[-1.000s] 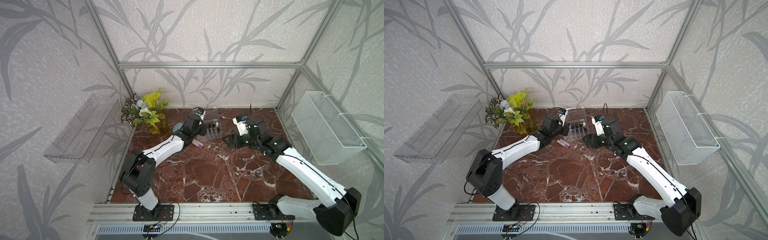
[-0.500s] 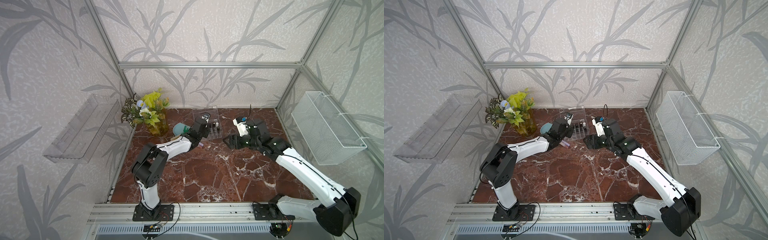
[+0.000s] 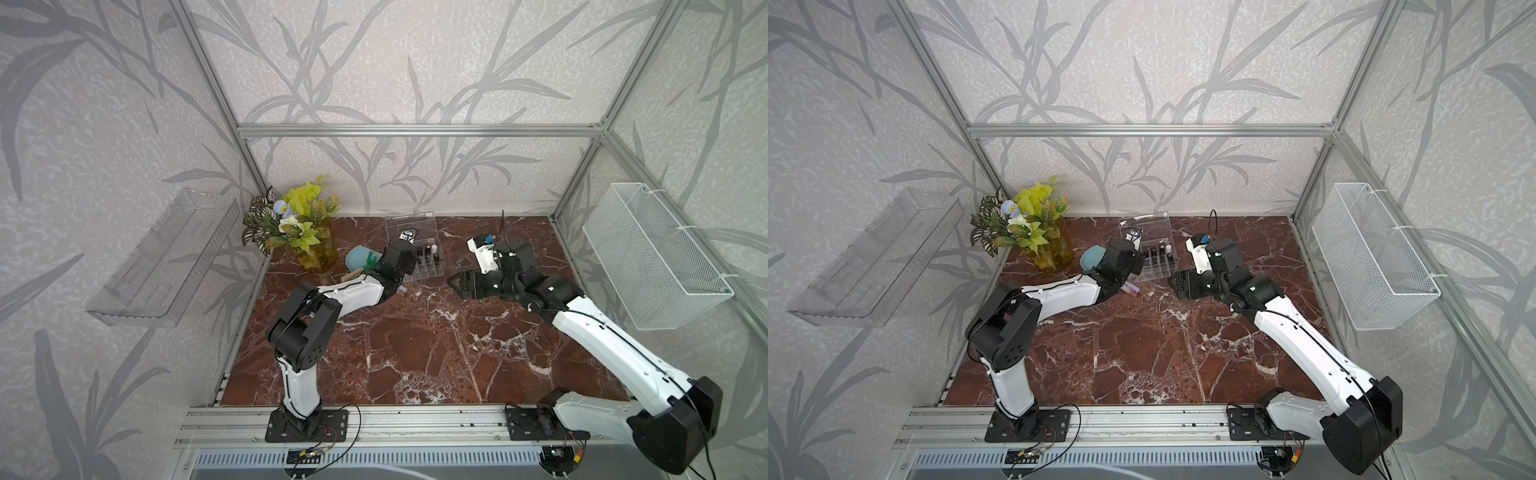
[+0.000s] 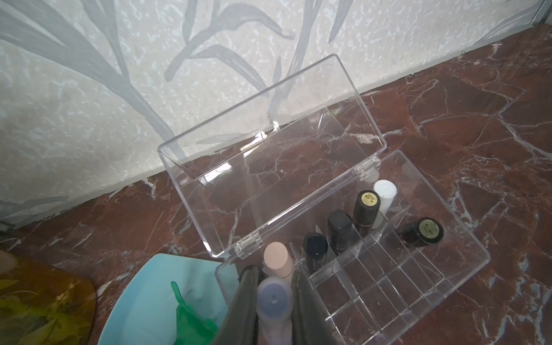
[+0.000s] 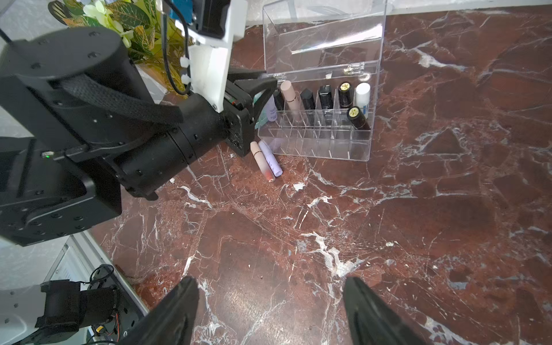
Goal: Arrange the lipsticks in the organizer
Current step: Place the lipstick in the storage box.
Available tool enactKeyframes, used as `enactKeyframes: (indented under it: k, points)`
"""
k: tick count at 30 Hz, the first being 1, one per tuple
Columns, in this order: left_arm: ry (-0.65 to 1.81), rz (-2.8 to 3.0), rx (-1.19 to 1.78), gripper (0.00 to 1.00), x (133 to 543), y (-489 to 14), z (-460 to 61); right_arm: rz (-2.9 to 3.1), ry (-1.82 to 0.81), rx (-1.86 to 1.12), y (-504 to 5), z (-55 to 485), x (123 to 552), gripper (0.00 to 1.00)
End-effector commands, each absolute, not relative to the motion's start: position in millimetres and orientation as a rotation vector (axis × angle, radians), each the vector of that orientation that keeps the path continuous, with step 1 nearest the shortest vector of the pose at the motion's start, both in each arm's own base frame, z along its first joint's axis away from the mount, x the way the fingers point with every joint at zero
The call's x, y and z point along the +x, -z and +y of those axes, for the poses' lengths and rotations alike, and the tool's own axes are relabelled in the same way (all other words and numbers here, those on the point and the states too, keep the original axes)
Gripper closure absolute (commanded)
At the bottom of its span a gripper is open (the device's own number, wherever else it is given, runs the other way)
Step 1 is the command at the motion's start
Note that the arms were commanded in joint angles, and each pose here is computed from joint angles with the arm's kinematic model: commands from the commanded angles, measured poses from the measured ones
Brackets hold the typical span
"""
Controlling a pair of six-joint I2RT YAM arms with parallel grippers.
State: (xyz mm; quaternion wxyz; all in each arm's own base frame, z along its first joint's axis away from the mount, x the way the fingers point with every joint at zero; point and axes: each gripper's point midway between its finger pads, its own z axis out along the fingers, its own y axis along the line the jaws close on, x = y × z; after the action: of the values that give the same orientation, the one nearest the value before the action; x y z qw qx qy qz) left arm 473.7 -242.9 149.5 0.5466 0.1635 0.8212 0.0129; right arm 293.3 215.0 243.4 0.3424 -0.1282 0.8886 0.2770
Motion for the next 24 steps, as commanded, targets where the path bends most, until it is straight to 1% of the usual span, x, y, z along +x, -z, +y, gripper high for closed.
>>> enactKeyframes:
  k: [1,20,24]
  points:
    - [-0.025,1.935,0.356,0.95,474.9,-144.9,-242.8,2.292,-0.736,-0.332,-249.0,212.2,290.0,0.20]
    - [-0.007,1.969,0.294,0.95,479.8,-119.3,-225.4,2.303,-0.737,-0.328,-244.1,208.1,288.9,0.21]
    - [-0.007,1.975,0.289,0.93,482.2,-113.6,-223.9,2.306,-0.738,-0.329,-243.5,207.4,289.2,0.21]
